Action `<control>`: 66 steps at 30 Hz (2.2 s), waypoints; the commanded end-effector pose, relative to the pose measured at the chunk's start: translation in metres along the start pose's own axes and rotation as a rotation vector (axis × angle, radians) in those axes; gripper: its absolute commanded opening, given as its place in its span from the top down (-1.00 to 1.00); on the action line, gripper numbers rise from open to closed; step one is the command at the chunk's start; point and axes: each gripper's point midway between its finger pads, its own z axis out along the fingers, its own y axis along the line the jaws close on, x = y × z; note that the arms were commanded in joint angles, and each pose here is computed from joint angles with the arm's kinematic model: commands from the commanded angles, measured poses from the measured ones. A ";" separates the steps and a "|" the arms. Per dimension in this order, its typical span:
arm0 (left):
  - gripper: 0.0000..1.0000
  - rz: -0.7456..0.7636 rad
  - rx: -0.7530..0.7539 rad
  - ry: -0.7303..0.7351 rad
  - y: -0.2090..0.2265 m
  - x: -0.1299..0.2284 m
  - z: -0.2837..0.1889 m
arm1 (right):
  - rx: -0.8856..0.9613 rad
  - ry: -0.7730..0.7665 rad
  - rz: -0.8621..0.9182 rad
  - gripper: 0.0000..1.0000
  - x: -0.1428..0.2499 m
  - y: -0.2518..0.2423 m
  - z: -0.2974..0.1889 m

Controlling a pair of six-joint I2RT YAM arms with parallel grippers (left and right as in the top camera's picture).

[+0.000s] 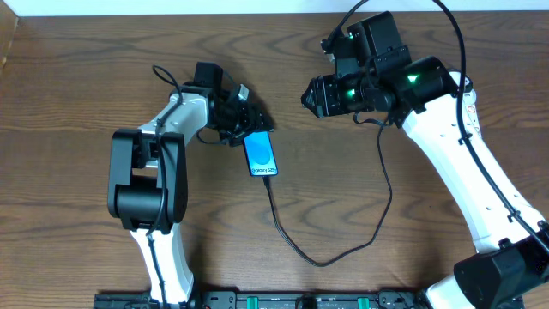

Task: Plug charger to phone and switch on socket
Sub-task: 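Lower the phone flat onto the table with the left gripper and release, then move the right gripper to the power strip's orange switch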

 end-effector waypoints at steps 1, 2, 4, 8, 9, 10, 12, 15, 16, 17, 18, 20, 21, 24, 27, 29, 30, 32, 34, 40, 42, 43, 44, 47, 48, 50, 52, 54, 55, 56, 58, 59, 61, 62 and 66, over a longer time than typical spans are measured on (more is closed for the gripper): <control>-0.23 -0.062 -0.292 -0.014 0.067 0.003 0.006 | 0.002 -0.019 -0.019 -0.08 -0.004 0.002 -0.007; -0.22 -0.064 -0.328 -0.021 0.071 0.002 0.002 | 0.001 -0.019 -0.019 -0.08 -0.004 0.002 -0.007; -0.23 -0.065 -0.396 -0.036 0.079 0.000 -0.006 | 0.002 -0.019 -0.019 -0.08 -0.004 0.002 -0.007; -0.24 -0.062 -0.480 -0.054 0.089 -0.001 -0.016 | 0.009 -0.021 -0.019 -0.08 -0.004 0.001 -0.007; -0.24 -0.062 -0.487 -0.054 0.090 -0.001 -0.017 | 0.010 -0.021 -0.019 -0.08 -0.004 0.000 -0.007; -0.24 -0.063 -0.494 -0.054 0.091 0.000 -0.017 | 0.012 -0.022 -0.019 -0.08 -0.005 0.000 -0.007; -0.24 -0.063 -0.507 -0.056 0.093 0.000 -0.018 | 0.016 -0.023 -0.019 -0.09 -0.005 -0.001 -0.007; -0.24 -0.063 -0.522 -0.061 0.096 -0.001 -0.020 | 0.023 -0.023 -0.018 -0.10 -0.005 -0.002 -0.007; -0.24 -0.061 -0.534 -0.066 0.097 -0.002 -0.021 | 0.023 -0.023 -0.018 -0.10 -0.005 -0.002 -0.007; -0.24 -0.062 -0.533 -0.068 0.097 -0.002 -0.022 | 0.023 -0.023 -0.018 -0.10 -0.005 -0.002 -0.007; -0.24 -0.062 -0.531 -0.072 0.096 -0.003 -0.023 | 0.023 -0.023 -0.018 -0.10 -0.005 -0.002 -0.007; -0.24 -0.063 -0.528 -0.087 0.094 -0.006 -0.029 | 0.023 -0.023 -0.019 -0.10 -0.005 -0.002 -0.007; -0.24 -0.064 -0.526 -0.097 0.092 -0.009 -0.034 | 0.023 -0.023 -0.020 -0.10 -0.005 -0.002 -0.007; -0.24 -0.062 -0.510 -0.149 0.081 -0.017 -0.057 | 0.025 -0.022 -0.037 -0.10 -0.005 -0.002 -0.007; -0.24 -0.047 -0.484 -0.231 0.063 -0.024 -0.088 | 0.035 -0.025 -0.036 -0.11 -0.005 -0.004 -0.007; -0.24 -0.031 -0.464 -0.292 0.048 -0.026 -0.112 | 0.048 -0.029 -0.036 -0.10 -0.006 -0.006 -0.008; -0.24 -0.022 -0.455 -0.320 0.041 -0.026 -0.123 | 0.052 -0.030 -0.036 -0.10 -0.006 -0.007 -0.008; -0.24 0.004 -0.431 -0.389 0.021 -0.024 -0.151 | 0.054 -0.032 -0.035 -0.09 -0.006 -0.008 -0.008; -0.24 0.035 -0.408 -0.449 0.002 -0.019 -0.173 | 0.061 -0.035 -0.034 -0.03 -0.007 -0.009 -0.008; -0.25 0.125 -0.336 -0.631 -0.048 0.005 -0.239 | 0.089 -0.049 -0.011 0.31 -0.012 -0.023 -0.012; -0.35 0.153 -0.313 -0.688 -0.062 0.015 -0.258 | 0.099 -0.054 0.006 0.47 -0.014 -0.031 -0.015; -0.39 0.163 -0.305 -0.708 -0.067 0.018 -0.265 | 0.106 -0.057 0.018 0.54 -0.015 -0.037 -0.017; -0.44 0.178 -0.293 -0.738 -0.074 0.024 -0.275 | 0.117 -0.059 0.034 0.67 -0.016 -0.045 -0.019; -0.70 0.203 -0.273 -0.786 -0.085 0.035 -0.291 | 0.149 -0.068 0.078 0.88 -0.019 -0.068 -0.029; -0.76 0.209 -0.267 -0.799 -0.087 0.038 -0.295 | 0.161 -0.072 0.100 0.95 -0.020 -0.078 -0.033; -0.85 0.219 -0.260 -0.817 -0.091 0.042 -0.301 | 0.188 -0.080 0.131 0.98 -0.021 -0.099 -0.042; -0.90 0.224 -0.255 -0.827 -0.093 0.045 -0.304 | 0.216 -0.088 0.168 0.98 -0.021 -0.120 -0.051; -0.91 0.225 -0.254 -0.830 -0.094 0.045 -0.305 | 0.243 -0.097 0.202 0.98 -0.021 -0.141 -0.061; -0.92 0.225 -0.255 -0.830 -0.094 0.045 -0.305 | 0.257 -0.104 0.223 0.98 -0.021 -0.152 -0.067; -0.93 0.224 -0.255 -0.828 -0.093 0.045 -0.305 | 0.270 -0.110 0.239 0.98 -0.020 -0.162 -0.072; -0.93 0.223 -0.256 -0.827 -0.093 0.045 -0.304 | 0.297 -0.129 0.281 0.98 -0.020 -0.184 -0.084; -0.93 0.223 -0.256 -0.827 -0.093 0.045 -0.304 | 0.312 -0.142 0.305 0.98 -0.019 -0.196 -0.090; -0.93 0.223 -0.256 -0.827 -0.093 0.045 -0.304 | 0.340 -0.166 0.355 0.98 -0.018 -0.219 -0.103; -0.93 0.223 -0.256 -0.827 -0.093 0.045 -0.304 | 0.356 -0.179 0.382 0.98 -0.016 -0.231 -0.110; -0.94 0.223 -0.256 -0.827 -0.093 0.045 -0.304 | 0.411 -0.204 0.495 0.98 -0.003 -0.280 -0.132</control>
